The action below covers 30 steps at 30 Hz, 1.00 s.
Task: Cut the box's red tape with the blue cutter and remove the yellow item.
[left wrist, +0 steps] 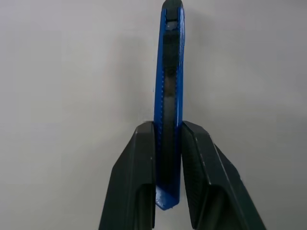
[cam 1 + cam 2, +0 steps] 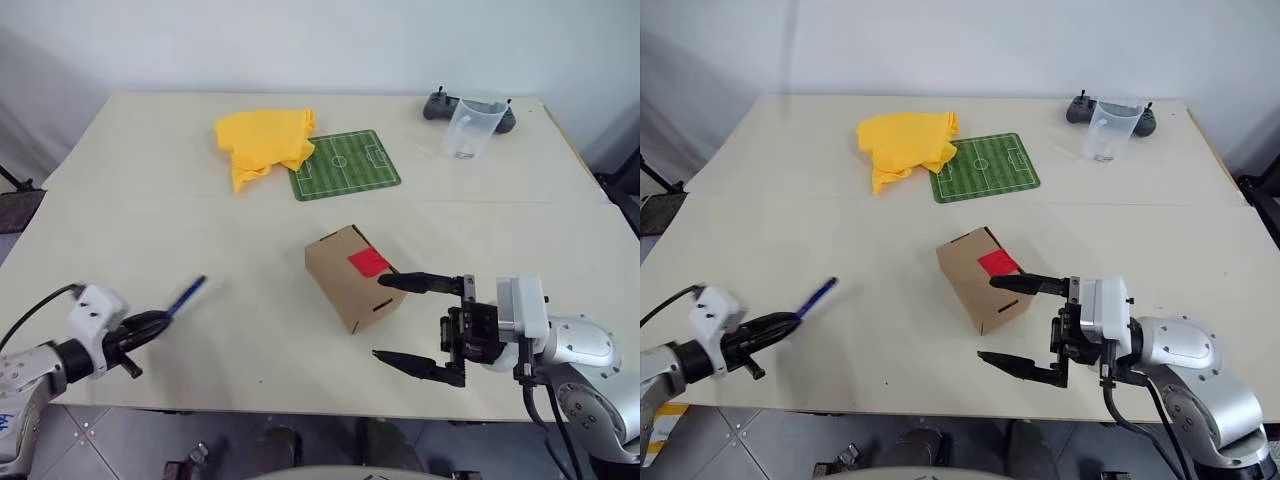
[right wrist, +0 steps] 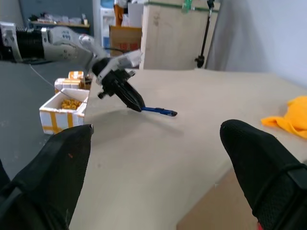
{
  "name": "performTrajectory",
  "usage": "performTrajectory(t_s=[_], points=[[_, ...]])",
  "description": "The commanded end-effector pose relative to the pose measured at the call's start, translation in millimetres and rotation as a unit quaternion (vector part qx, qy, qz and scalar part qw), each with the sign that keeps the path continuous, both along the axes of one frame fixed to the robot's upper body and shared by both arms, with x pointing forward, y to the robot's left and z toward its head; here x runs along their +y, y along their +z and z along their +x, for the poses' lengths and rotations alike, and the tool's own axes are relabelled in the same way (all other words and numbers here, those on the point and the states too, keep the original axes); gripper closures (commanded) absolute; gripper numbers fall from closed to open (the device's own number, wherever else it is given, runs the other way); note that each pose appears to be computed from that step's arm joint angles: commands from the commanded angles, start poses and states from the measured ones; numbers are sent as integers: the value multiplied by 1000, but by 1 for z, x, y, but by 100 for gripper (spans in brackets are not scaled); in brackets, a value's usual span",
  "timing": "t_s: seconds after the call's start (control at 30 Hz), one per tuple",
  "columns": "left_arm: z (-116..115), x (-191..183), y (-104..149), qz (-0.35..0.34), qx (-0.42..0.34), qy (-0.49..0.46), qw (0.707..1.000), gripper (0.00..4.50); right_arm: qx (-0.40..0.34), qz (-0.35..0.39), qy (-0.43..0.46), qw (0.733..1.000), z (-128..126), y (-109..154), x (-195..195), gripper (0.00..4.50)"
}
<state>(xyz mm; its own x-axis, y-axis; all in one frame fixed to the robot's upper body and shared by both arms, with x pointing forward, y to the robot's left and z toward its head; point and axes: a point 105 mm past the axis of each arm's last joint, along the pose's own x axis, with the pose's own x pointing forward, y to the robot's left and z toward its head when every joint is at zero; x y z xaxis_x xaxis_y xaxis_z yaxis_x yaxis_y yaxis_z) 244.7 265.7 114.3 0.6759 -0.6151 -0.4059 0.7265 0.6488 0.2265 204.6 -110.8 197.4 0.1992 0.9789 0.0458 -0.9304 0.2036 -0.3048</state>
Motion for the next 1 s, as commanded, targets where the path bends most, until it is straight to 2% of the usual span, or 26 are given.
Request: performTrajectory(t_s=[0.03,0.2,0.3,0.37,0.53,0.7,0.9,1.0], points=[[-12,-36,13,53,-27,-170,984,408,-23,-7,-7,1000,-10,11,-9,0],[-10,-79,8,118,-11,-347,930,408,14,-40,-31,999,-25,7,-22,0],[9,-118,-4,155,-31,-371,915,408,53,-66,-113,990,-26,-3,-32,0],[7,-147,-5,147,-34,-404,902,408,78,-100,-173,977,-26,-13,-42,0],[9,-188,-17,191,-17,-434,880,408,133,-132,-199,962,-39,-34,-35,0],[-3,-197,-18,207,43,-409,888,408,166,-153,-190,955,-48,-52,-19,0],[-20,-200,-18,212,87,-376,898,408,171,-193,-157,953,-34,-75,-2,0],[-22,-200,-20,220,94,-347,907,408,163,-201,-149,954,-16,-83,3,61]])
